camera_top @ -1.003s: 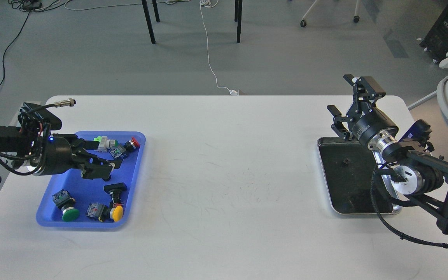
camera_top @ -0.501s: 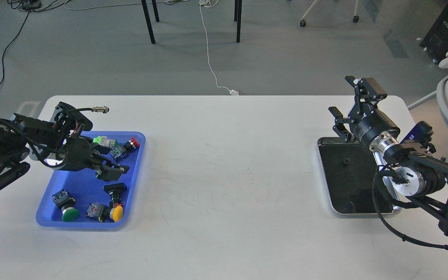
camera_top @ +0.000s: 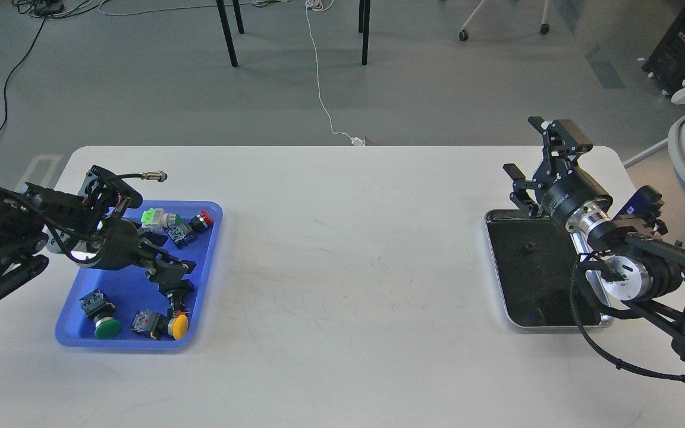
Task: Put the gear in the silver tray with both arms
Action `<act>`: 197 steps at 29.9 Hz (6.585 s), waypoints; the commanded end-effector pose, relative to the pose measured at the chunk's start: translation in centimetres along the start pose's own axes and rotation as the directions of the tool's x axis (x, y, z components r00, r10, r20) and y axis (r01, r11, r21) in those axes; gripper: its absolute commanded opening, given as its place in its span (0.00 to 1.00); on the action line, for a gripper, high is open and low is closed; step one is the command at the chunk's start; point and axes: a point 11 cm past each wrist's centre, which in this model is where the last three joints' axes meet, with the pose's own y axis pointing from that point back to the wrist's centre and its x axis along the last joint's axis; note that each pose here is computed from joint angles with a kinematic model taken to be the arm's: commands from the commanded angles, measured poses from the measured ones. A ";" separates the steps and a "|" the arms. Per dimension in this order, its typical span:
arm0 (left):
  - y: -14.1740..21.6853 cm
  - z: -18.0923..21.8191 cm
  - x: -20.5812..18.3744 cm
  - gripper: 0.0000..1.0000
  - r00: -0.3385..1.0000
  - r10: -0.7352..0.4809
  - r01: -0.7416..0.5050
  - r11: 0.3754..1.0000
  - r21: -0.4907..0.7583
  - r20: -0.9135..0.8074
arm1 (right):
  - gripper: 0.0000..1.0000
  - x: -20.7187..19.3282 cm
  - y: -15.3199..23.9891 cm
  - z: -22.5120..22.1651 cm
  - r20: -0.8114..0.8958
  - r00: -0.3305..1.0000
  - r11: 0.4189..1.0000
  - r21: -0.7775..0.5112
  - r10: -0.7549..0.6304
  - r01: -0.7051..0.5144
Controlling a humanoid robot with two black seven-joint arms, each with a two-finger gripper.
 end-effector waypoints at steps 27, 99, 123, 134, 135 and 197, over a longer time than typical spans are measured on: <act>-1.5 -1.2 -2.1 0.70 0.997 -0.040 0.042 0.999 0.027 -0.071 | 0.97 0.0 0.1 0.3 -0.004 1.000 1.000 -0.006 0.000 0.000; -7.7 27.6 18.3 0.15 0.809 0.246 -0.015 0.917 -0.399 0.534 | 0.97 -7.8 -6.5 -11.8 -0.143 0.972 0.964 0.164 -0.188 0.211; -12.4 26.0 13.3 0.33 0.829 0.066 0.126 0.946 -0.300 0.556 | 0.97 -8.3 -6.6 -10.4 -0.158 0.968 0.968 0.127 -0.197 0.217; -10.5 25.8 15.7 0.84 0.884 0.174 0.014 0.918 -0.397 0.434 | 0.97 -7.3 -6.1 -10.8 -0.169 0.968 0.970 0.128 -0.184 0.207; -9.6 24.6 16.5 0.86 0.896 0.216 -0.041 0.911 -0.411 0.388 | 0.97 -6.8 -5.9 -11.1 -0.176 0.968 0.971 0.129 -0.179 0.203; 4.3 1.9 1.6 0.98 -0.074 0.097 -0.904 0.413 0.108 -0.993 | 0.91 -18.0 -1.4 9.0 -0.502 -0.722 0.375 -0.858 -0.476 0.350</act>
